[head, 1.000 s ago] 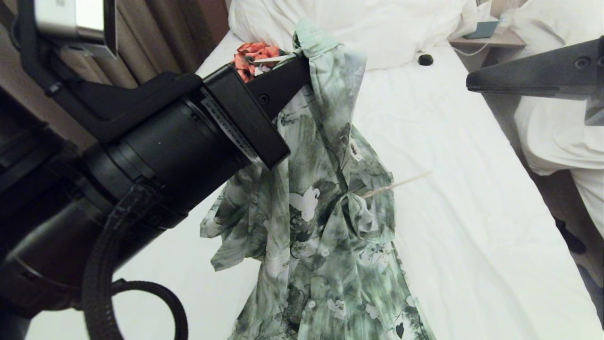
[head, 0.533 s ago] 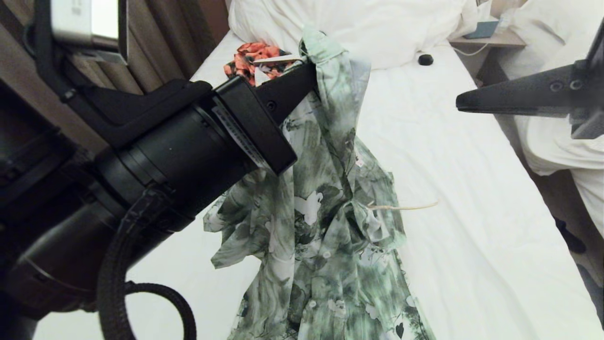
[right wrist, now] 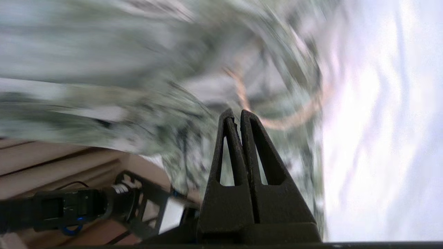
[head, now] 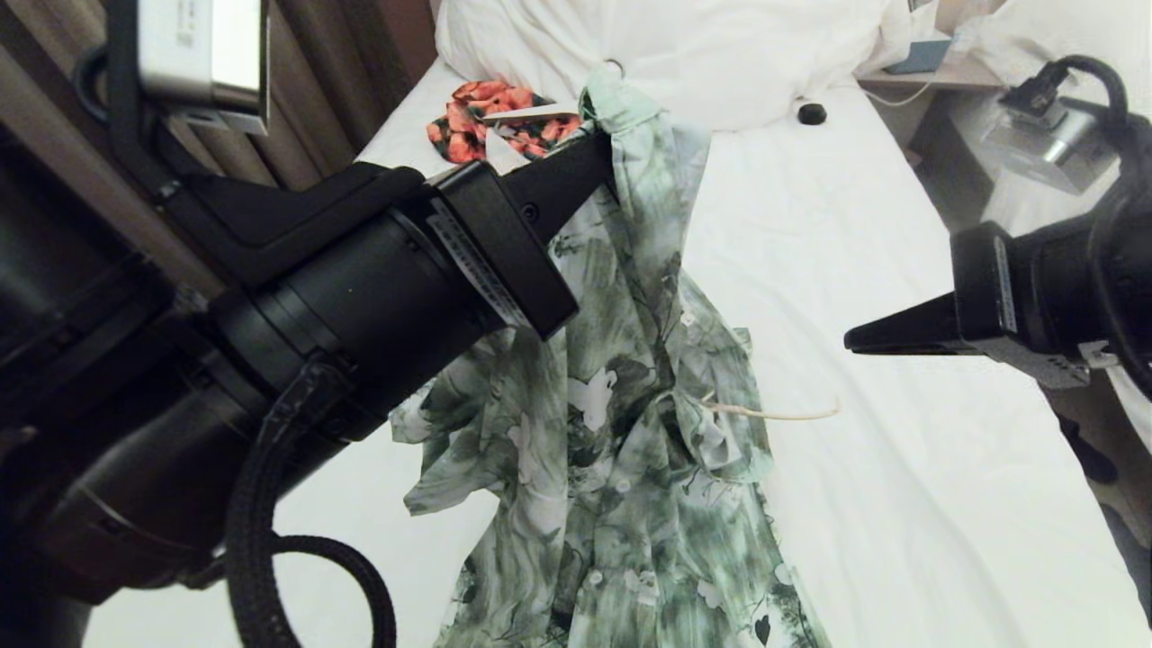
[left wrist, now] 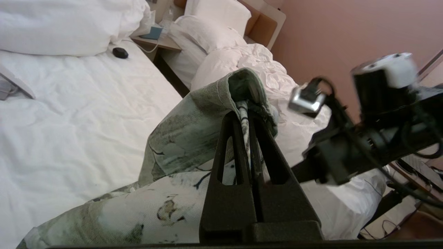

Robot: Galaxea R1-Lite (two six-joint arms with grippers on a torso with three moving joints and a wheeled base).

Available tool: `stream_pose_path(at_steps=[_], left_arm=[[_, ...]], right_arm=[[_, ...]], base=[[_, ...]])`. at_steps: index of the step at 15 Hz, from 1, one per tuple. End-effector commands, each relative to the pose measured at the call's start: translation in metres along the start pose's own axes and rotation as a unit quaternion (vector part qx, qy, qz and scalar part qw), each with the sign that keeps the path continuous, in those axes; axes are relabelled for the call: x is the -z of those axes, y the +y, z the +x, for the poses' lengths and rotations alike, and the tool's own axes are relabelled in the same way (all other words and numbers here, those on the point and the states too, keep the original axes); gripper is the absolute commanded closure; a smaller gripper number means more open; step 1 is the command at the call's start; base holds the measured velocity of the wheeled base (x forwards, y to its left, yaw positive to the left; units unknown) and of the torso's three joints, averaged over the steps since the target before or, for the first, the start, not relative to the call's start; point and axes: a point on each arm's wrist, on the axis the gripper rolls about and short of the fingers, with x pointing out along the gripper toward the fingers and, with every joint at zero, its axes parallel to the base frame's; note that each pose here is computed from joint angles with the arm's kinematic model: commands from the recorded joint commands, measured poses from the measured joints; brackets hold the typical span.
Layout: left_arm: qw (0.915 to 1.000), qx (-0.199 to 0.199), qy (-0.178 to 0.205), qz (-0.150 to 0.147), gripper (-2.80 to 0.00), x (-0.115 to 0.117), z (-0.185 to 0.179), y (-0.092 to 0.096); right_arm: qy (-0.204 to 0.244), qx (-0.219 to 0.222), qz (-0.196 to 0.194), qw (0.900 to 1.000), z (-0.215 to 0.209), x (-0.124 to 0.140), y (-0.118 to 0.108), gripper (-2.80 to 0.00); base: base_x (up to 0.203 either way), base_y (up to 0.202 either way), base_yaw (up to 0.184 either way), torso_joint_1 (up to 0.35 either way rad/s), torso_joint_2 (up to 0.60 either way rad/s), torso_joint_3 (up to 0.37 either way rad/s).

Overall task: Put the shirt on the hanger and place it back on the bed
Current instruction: Take the clothes hanger out of the clothes

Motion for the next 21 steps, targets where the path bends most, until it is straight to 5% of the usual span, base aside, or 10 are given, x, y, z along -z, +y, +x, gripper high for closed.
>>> stream_pose_path(at_steps=[1, 2, 3, 15, 18, 21], left_arm=[[1.0, -0.004, -0.001, 0.001, 0.0, 0.001, 0.001, 0.002], [1.0, -0.004, -0.001, 0.001, 0.0, 0.001, 0.001, 0.002], [1.0, -0.003, 0.0, 0.001, 0.0, 0.001, 0.001, 0.002], [0.9999, -0.01, 0.0, 0.004, 0.0, 0.002, 0.003, 0.005], [0.9999, -0.011, 0.0, 0.004, 0.0, 0.002, 0.003, 0.006], [0.9999, -0.011, 0.0, 0.004, 0.0, 0.002, 0.003, 0.006]], right_arm=[[0.023, 0.022, 0.013, 0.999, 0.01, 0.001, -0.005, 0.0], [0.036, 0.035, 0.019, 0.999, 0.012, 0.003, -0.009, 0.0], [0.041, 0.041, 0.022, 0.998, 0.013, 0.003, -0.011, -2.8], [0.081, 0.072, 0.094, 0.99, 0.035, 0.024, -0.025, -2.8], [0.052, 0.053, 0.102, 0.992, 0.04, 0.032, -0.03, -2.8], [-0.022, -0.003, 0.103, 0.994, 0.048, 0.04, -0.036, -2.8]], base=[[0.0, 0.0, 0.0, 0.0, 0.0, 0.0], [0.0, 0.0, 0.0, 0.0, 0.0, 0.0], [0.0, 0.0, 0.0, 0.0, 0.0, 0.0], [0.0, 0.0, 0.0, 0.0, 0.0, 0.0], [0.0, 0.0, 0.0, 0.0, 0.0, 0.0], [0.0, 0.0, 0.0, 0.0, 0.0, 0.0]])
